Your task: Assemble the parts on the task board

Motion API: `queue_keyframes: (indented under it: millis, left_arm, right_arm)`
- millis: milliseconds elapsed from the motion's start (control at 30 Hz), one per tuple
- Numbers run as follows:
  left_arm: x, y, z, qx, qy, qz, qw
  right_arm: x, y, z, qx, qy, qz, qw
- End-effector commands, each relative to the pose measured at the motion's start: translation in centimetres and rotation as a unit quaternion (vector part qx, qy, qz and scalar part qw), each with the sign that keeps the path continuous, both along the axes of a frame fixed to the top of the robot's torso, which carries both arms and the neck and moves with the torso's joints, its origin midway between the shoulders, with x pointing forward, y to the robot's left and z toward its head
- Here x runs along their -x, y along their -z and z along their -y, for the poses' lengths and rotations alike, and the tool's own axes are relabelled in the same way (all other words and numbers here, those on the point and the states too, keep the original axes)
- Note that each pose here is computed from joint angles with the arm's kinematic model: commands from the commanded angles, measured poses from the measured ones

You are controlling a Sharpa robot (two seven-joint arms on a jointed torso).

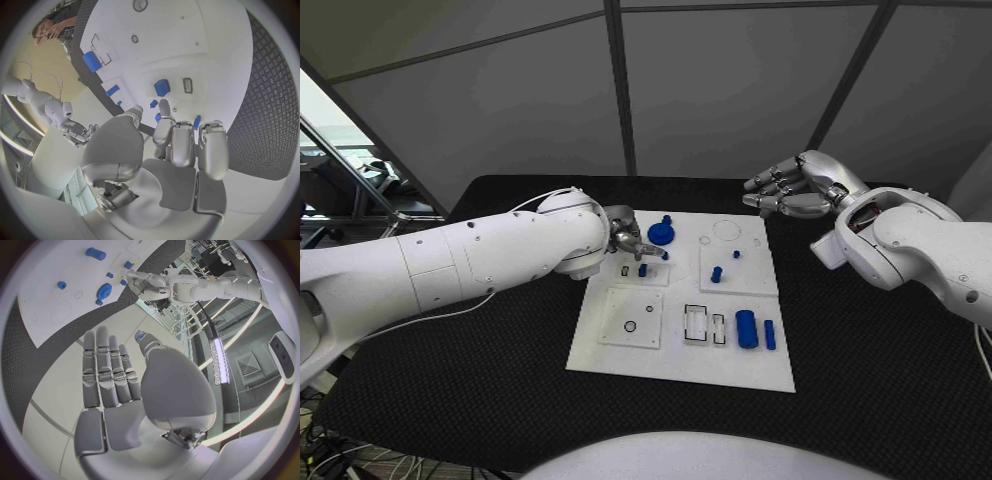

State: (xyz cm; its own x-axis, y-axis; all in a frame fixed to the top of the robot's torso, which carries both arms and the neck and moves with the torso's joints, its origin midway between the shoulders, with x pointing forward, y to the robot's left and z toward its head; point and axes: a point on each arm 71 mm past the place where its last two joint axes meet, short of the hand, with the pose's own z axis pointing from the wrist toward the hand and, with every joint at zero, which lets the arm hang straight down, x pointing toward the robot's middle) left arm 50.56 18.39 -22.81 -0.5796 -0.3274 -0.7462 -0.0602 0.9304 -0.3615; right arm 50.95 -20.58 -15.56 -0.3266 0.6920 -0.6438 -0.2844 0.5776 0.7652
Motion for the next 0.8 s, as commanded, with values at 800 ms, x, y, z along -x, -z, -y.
queue_keyframes:
  millis: [800]
  left_arm:
    - [-5.54,-2.59,-3.3,-0.021,-0.021,-0.037,0.999]
  right_arm:
    - [-0.2,0.0,-0.1,-0.007,-0.002,-0.003,1.0]
